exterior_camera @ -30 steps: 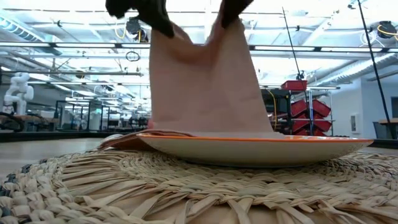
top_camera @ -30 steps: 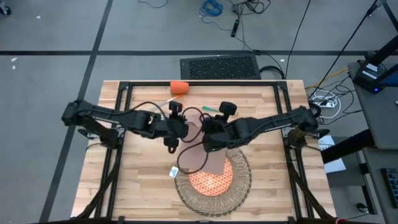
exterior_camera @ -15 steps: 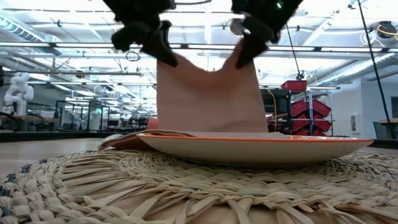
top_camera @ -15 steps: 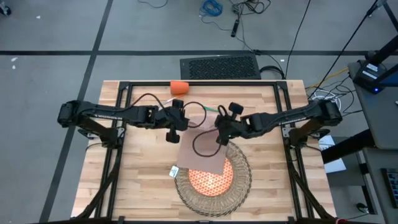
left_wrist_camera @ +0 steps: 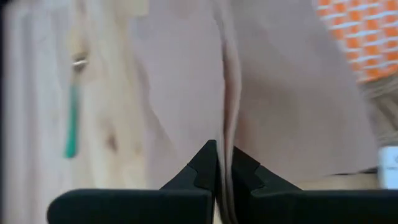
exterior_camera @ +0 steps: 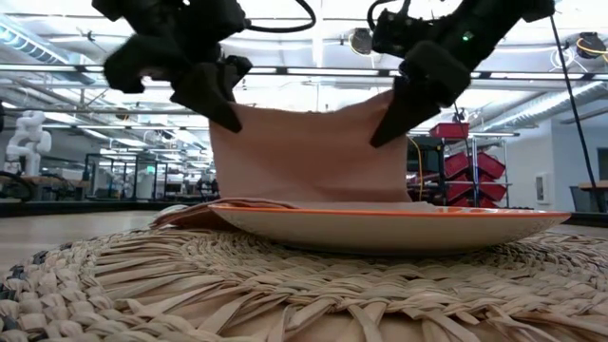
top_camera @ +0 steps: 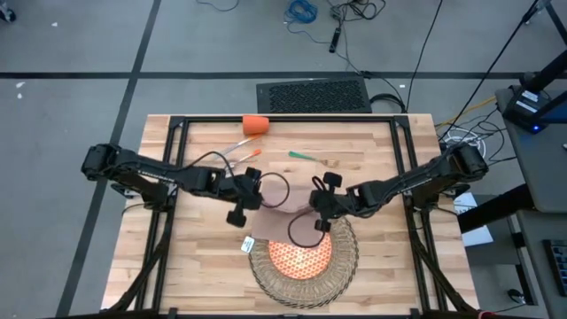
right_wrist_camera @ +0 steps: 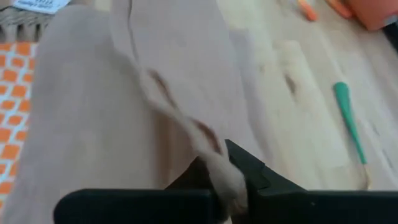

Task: Set table place
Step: Fold the napkin

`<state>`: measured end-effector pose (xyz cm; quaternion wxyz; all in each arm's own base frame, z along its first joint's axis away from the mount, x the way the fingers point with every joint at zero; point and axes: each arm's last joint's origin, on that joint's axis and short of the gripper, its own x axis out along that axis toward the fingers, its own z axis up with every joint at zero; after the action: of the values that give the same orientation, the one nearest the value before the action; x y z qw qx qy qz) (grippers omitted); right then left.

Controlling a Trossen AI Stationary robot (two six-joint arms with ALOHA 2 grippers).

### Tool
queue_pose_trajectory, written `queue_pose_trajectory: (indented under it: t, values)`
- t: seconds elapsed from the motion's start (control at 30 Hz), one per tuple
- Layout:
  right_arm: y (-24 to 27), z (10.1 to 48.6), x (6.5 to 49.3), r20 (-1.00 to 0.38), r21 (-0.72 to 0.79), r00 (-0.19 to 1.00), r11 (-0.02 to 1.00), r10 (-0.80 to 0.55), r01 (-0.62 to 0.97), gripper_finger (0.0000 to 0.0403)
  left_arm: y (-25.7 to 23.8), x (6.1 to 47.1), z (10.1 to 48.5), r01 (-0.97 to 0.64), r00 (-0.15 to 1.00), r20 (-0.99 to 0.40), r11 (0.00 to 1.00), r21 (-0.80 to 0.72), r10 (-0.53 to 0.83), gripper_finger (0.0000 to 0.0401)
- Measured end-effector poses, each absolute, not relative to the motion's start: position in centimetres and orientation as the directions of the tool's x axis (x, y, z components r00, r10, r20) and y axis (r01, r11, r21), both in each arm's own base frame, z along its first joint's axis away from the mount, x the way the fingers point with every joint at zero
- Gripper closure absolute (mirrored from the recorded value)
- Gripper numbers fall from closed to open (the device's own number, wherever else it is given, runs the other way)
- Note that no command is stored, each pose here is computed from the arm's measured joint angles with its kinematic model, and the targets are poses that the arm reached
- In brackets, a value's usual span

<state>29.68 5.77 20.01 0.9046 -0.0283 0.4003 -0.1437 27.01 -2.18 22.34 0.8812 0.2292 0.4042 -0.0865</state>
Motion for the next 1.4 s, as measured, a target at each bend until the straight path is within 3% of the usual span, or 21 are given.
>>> queue_pose_trajectory:
  t: [0.37, 0.9, 1.1, 1.4]
  values:
    - [8.5, 19.2, 29.1, -0.726, -0.001, 0.684, 0.994, -0.073, 0.105, 0.0403, -3.9, 27.0, 22.0, 0.375, 0.647, -0.759, 0.895, 0.241, -0.067, 0.0401]
    - [10.7, 15.7, 30.3, -0.768, 0.11, 0.636, 0.994, 0.075, 0.015, 0.0387, -4.8, 28.0, 18.8, 0.422, 0.526, -0.84, 0.898, 0.123, -0.132, 0.0397]
    - [11.4, 15.5, 30.3, -0.761, 0.121, 0.643, 0.993, 0.087, 0.009, 0.0327, -5.4, 28.5, 17.2, 0.436, 0.474, -0.866, 0.897, 0.074, -0.159, 0.0342]
    - [13.1, 15.9, 30.0, -0.725, 0.172, 0.676, 0.985, 0.135, -0.012, 0.0249, -6.8, 28.7, 17.3, 0.406, 0.512, -0.842, 0.912, 0.063, -0.17, 0.0226]
